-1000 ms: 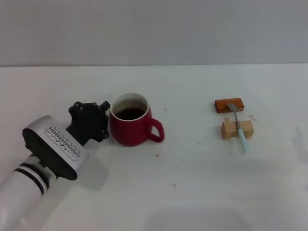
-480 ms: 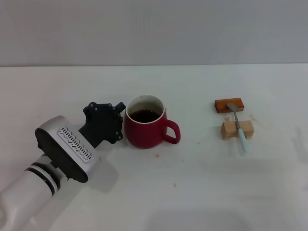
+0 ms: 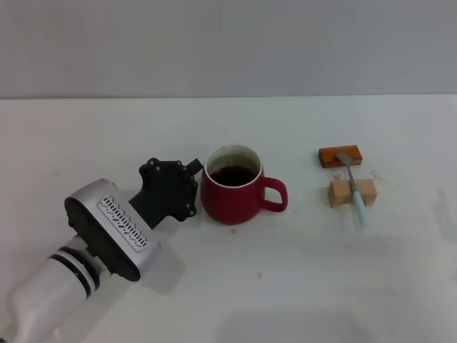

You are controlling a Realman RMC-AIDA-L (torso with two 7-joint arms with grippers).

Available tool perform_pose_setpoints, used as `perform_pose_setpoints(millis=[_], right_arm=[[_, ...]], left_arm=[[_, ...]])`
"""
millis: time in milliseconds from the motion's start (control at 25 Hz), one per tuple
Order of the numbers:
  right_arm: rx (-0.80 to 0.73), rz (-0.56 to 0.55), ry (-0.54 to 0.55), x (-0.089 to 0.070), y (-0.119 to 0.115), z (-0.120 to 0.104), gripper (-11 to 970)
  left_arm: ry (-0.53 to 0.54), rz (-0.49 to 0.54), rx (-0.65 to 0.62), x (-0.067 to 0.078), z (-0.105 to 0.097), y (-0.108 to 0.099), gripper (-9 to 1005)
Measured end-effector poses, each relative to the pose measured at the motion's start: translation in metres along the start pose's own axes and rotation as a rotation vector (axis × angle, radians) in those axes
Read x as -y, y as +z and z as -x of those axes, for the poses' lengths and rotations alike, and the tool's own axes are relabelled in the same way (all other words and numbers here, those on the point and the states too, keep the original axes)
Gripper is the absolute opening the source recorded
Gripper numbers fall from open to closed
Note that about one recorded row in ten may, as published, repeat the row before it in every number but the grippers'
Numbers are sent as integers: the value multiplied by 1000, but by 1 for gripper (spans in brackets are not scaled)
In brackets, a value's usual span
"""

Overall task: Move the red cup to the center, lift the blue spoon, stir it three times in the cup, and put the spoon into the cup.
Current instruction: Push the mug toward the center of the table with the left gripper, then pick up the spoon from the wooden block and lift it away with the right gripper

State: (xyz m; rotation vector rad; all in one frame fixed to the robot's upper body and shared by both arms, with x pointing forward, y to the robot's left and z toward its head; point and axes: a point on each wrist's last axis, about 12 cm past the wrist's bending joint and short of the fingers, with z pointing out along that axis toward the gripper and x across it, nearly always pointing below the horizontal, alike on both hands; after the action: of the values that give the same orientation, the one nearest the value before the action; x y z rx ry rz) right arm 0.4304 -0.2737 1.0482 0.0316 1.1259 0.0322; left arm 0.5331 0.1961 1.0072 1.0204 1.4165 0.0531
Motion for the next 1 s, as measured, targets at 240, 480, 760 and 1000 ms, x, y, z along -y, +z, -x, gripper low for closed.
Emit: perform_pose_setpoints(millis=[240,480,760,1000], right_arm=[[-3,-1,-3,1,-1,0,754],[-12,6,-7,0,-3,-1,754],[-39,58,-4,-6,-8,-5,754],[-64,86,0,-10,-13,-7,754]], left_arm=[[-34,67,-1,-6,-3,-6,138],[-162,309,24,-27,-13,-36,145],[-463,584,98,-41,-33,-97,153],[-536,662,61,-39,-45,-119,160]])
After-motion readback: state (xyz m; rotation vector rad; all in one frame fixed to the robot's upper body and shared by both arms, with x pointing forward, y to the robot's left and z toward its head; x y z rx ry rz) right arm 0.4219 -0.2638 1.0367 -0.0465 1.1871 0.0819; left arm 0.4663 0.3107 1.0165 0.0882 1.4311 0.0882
